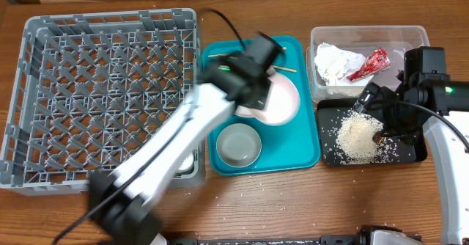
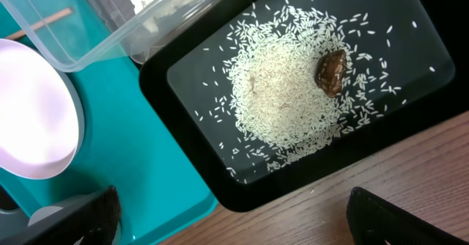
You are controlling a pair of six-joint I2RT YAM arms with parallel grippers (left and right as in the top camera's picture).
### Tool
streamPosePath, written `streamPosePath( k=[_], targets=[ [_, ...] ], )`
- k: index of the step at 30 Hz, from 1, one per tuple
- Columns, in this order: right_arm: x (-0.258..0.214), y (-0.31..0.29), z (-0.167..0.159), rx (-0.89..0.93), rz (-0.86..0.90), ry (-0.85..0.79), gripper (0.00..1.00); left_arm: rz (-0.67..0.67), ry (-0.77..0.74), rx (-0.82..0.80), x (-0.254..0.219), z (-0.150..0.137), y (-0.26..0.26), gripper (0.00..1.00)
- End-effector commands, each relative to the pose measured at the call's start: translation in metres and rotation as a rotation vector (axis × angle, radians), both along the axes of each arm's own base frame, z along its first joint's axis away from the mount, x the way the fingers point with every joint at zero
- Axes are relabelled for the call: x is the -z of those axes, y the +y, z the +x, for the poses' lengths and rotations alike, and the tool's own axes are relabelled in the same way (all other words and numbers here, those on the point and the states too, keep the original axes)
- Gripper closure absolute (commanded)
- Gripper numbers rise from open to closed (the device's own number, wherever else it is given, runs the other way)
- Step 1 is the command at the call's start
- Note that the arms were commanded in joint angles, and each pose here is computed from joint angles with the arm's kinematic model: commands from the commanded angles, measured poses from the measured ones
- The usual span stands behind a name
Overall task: Sort waste into correct bins and load items into the dishwasher
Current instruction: 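Carry the pink bowl left and stand it in the dish rack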
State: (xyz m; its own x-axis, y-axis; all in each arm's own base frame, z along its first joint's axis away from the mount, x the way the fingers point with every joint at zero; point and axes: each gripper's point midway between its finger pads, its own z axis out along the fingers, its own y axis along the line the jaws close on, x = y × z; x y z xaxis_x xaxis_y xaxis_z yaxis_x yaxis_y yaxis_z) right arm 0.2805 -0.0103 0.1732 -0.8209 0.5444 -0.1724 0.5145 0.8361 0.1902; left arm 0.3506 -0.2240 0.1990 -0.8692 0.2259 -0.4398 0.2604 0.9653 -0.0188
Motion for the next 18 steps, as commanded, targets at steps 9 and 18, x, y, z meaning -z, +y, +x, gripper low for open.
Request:
streamPosePath(
  k=[9, 18],
  targets=[
    [-0.004, -0.004, 0.002, 0.008, -0.018, -0.017, 0.0, 0.639, -0.505, -0.428, -0.143, 0.028, 0.193, 0.96],
    [-0.004, -0.004, 0.002, 0.008, -0.018, -0.017, 0.0, 1.091, -0.559, -0.63, -0.138, 0.055, 0.223, 0.96]
  ],
)
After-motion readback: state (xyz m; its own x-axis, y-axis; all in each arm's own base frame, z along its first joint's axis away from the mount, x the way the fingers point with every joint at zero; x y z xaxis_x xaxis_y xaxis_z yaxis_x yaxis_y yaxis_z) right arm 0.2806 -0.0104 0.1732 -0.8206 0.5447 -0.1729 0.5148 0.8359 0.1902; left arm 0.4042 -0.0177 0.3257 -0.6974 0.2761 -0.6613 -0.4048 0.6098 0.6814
